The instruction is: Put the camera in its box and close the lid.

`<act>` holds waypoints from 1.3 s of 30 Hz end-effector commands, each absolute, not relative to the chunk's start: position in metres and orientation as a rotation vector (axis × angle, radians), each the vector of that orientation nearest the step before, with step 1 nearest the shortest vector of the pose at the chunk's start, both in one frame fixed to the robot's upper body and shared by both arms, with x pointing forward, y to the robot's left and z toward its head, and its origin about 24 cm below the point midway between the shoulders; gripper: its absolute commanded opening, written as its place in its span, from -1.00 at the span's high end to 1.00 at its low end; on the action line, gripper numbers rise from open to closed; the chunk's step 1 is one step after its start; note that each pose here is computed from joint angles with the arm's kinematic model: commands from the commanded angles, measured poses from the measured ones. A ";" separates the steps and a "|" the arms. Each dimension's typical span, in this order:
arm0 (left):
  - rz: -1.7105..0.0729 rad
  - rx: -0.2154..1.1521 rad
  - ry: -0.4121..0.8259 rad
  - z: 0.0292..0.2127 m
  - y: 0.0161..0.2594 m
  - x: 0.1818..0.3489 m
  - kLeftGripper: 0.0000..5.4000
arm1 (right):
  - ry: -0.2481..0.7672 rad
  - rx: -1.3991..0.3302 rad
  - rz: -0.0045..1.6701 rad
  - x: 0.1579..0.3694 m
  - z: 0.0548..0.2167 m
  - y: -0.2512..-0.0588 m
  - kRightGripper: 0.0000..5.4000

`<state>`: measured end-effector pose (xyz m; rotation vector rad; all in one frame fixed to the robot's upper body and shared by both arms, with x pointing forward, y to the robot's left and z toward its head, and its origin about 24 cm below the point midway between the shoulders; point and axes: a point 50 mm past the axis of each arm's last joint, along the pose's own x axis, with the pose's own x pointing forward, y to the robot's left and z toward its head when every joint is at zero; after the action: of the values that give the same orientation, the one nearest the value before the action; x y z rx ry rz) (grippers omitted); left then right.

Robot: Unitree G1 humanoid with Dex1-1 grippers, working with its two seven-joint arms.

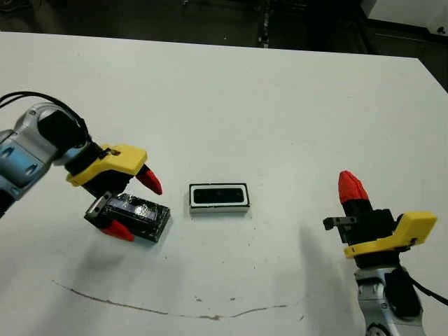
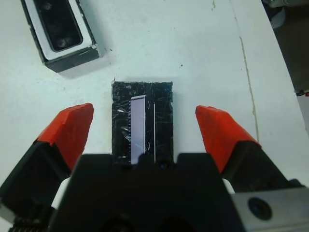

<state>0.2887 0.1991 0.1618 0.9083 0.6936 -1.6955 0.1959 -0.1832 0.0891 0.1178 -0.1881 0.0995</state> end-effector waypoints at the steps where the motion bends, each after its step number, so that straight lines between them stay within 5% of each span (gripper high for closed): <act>1: -1.709 0.902 0.709 0.153 0.201 0.288 -1.00 | -0.173 0.097 0.094 0.197 0.087 -0.187 0.99; 39: -1.656 0.922 0.843 0.136 0.207 0.292 -1.00 | -0.168 0.109 0.100 0.196 0.086 -0.186 0.99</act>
<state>0.2929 0.2046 0.1407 0.9071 0.7900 -1.6711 0.1972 -0.1832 0.0880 0.1223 -0.1855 0.1081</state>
